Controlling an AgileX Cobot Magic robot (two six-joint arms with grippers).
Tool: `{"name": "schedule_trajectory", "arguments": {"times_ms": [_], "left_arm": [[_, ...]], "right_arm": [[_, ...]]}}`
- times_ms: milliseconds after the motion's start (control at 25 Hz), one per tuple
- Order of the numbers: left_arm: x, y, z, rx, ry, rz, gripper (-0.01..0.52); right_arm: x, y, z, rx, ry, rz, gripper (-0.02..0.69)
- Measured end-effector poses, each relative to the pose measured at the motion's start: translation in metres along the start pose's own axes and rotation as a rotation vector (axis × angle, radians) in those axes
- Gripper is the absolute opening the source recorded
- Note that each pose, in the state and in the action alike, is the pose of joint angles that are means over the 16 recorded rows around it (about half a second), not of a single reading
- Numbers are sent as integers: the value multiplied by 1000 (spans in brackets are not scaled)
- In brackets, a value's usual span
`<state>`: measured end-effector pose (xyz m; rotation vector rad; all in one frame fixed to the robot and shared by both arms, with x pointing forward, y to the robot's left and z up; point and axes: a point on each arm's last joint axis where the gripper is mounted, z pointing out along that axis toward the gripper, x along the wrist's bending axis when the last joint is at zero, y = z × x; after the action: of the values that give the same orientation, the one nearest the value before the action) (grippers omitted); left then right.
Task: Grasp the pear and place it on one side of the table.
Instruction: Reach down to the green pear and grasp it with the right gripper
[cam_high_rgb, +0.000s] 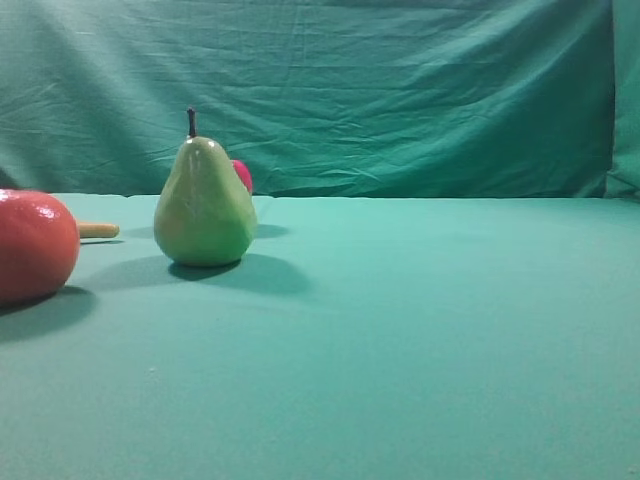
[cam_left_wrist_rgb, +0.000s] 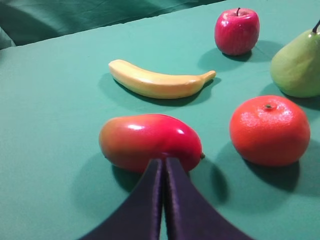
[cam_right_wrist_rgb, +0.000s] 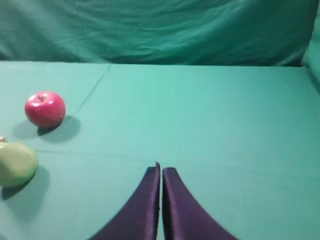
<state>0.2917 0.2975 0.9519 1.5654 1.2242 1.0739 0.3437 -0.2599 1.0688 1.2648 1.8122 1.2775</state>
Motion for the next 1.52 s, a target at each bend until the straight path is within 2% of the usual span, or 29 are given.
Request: {"name": "schedule_trajectory", "arguments": {"times_ms": [280,440,560,800,960,1120,1240,1520], "left_arm": [[0,0,0,0,0,0,0],[0,0,0,0,0,0,0],[0,0,0,0,0,0,0],[0,0,0,0,0,0,0],[0,0,0,0,0,0,0],[0,0,0,0,0,0,0],[0,0,0,0,0,0,0],[0,0,0,0,0,0,0]], "right_arm": [[23,25,53,169,229,-188,6],[50,36,88,222,369,-332,53],[75,41,113,244,453,-421,131],[123,43,162,276,568,-533,368],[146,39,193,302,608,-562,524],[161,33,223,321,613,-564,630],[168,26,243,330,598,-562,663],[168,5,282,342,527,-535,671]]}}
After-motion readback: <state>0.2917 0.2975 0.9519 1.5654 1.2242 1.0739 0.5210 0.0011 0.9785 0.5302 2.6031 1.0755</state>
